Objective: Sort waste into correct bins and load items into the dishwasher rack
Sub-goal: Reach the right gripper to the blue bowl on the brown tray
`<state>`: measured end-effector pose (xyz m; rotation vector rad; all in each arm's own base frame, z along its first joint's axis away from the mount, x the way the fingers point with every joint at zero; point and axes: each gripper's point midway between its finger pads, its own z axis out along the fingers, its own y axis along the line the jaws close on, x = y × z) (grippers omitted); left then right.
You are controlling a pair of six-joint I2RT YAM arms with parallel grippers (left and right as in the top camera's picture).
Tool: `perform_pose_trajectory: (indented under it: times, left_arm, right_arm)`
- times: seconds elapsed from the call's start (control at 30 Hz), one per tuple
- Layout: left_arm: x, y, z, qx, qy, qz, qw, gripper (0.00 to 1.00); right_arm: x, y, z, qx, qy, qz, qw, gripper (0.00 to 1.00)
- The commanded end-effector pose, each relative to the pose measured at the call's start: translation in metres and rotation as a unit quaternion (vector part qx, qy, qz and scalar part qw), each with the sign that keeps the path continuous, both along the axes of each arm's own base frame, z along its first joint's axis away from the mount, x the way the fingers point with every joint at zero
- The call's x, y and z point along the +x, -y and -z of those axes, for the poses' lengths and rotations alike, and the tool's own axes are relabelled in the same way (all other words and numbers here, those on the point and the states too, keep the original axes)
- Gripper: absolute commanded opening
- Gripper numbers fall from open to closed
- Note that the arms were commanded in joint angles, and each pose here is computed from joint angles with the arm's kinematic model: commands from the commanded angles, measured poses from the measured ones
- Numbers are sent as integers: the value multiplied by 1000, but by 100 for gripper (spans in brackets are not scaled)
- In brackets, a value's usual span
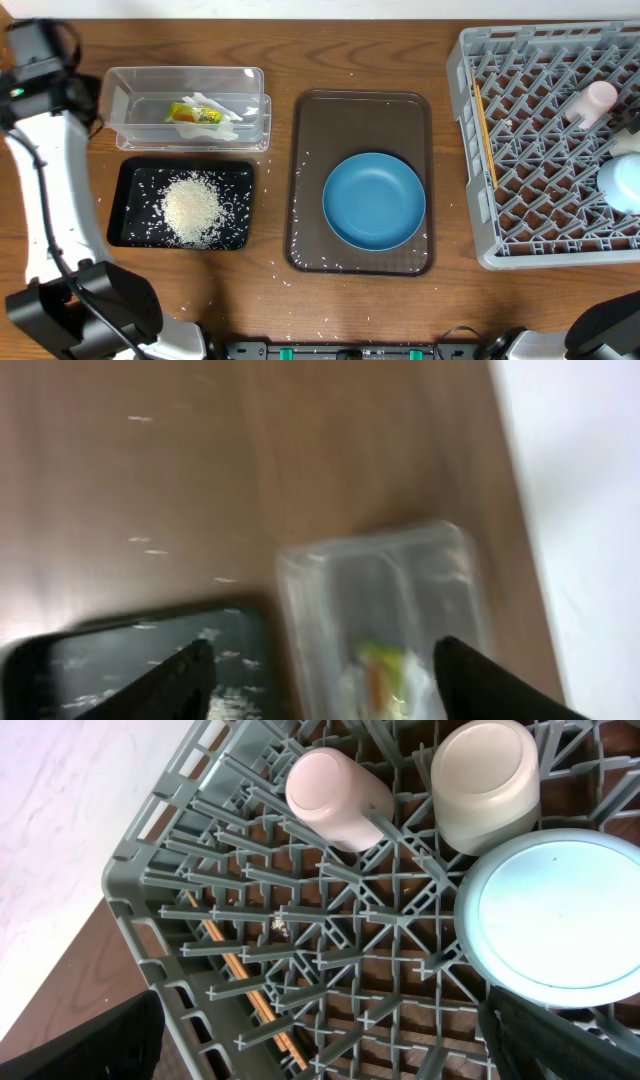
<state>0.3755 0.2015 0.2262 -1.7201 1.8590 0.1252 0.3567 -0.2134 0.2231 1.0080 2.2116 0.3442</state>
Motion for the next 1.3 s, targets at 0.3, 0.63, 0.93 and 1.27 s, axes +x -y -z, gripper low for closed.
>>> perform_pose_trajectory:
  times: [0.3, 0.63, 0.93, 1.27]
  left_arm:
    - [-35, -20, 16, -17, -56, -36, 998, 85]
    - [-33, -17, 17, -25, -51, -30, 998, 88]
    - [-33, -17, 17, -25, -51, -30, 998, 94]
    - [-33, -17, 17, -25, -51, -30, 998, 94]
  right_arm:
    - [4, -4, -4, 39, 17, 18, 999, 99]
    - [16, -82, -30, 296, 57, -12, 954, 99]
    - [15, -203, 37, 38, -143, -170, 974, 99]
    - [-1, -323, 59, -222, -185, -300, 909, 99]
